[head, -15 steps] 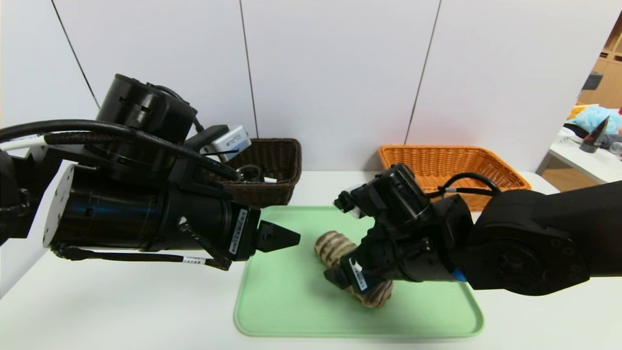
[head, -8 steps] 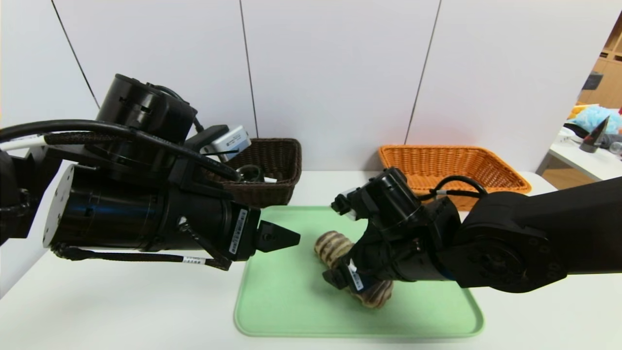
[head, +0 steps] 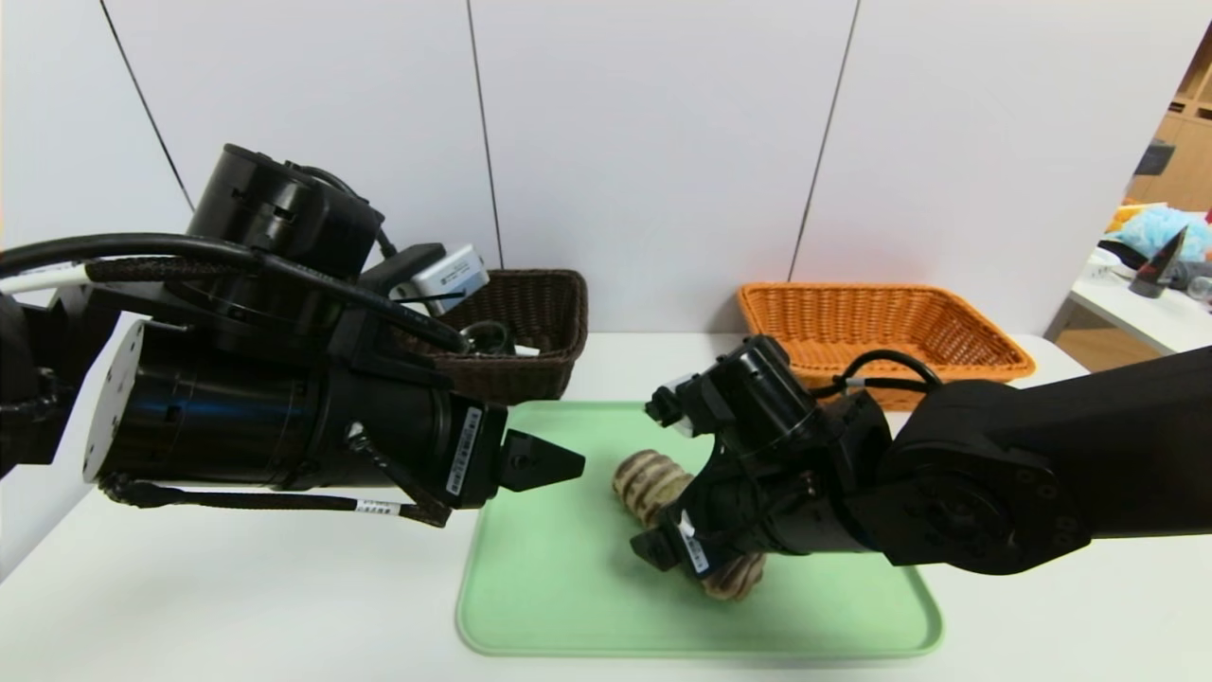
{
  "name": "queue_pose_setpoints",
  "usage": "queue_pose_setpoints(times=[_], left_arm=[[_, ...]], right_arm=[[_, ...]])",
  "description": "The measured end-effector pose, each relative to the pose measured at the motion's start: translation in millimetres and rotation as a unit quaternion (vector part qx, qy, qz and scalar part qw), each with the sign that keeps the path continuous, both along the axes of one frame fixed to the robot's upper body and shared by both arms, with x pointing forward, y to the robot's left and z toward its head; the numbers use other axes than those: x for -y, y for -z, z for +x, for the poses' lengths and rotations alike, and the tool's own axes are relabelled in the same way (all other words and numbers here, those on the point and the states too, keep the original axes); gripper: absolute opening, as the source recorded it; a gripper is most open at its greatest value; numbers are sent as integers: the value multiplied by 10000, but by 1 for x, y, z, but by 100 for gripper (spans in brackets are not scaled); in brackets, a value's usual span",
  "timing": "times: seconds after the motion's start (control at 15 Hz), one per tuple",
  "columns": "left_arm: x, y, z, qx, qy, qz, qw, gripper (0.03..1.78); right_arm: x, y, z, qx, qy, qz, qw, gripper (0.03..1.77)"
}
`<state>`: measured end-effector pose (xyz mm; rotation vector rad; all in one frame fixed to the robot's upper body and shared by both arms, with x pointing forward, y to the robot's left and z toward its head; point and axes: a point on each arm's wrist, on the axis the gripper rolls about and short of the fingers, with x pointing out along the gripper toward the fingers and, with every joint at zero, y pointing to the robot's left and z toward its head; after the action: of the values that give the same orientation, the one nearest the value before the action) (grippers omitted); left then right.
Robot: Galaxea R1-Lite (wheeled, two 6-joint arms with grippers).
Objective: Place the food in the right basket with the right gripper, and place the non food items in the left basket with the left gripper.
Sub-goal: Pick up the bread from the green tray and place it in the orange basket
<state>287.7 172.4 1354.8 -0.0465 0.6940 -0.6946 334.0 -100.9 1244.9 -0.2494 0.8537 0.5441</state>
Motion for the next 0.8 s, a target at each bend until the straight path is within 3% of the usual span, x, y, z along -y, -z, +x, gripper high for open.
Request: queue_pose_setpoints(times=[0.2,0.47,0.67,0.8], left_arm=[[0,0,0,4,-1,1,10000,169],[0,0,0,4,-1,1,10000,169],[0,0,0,17,2,-13,10000,169],[0,-1,0,28,2,-21,10000,169]], right_arm=[[0,0,0,-10,-4,1,10000,170],[1,2,-1,-7,4,-21,10000,104],[1,1,-1,3,29,5,10000,76],[1,0,-1,23,37,32,10000,6]])
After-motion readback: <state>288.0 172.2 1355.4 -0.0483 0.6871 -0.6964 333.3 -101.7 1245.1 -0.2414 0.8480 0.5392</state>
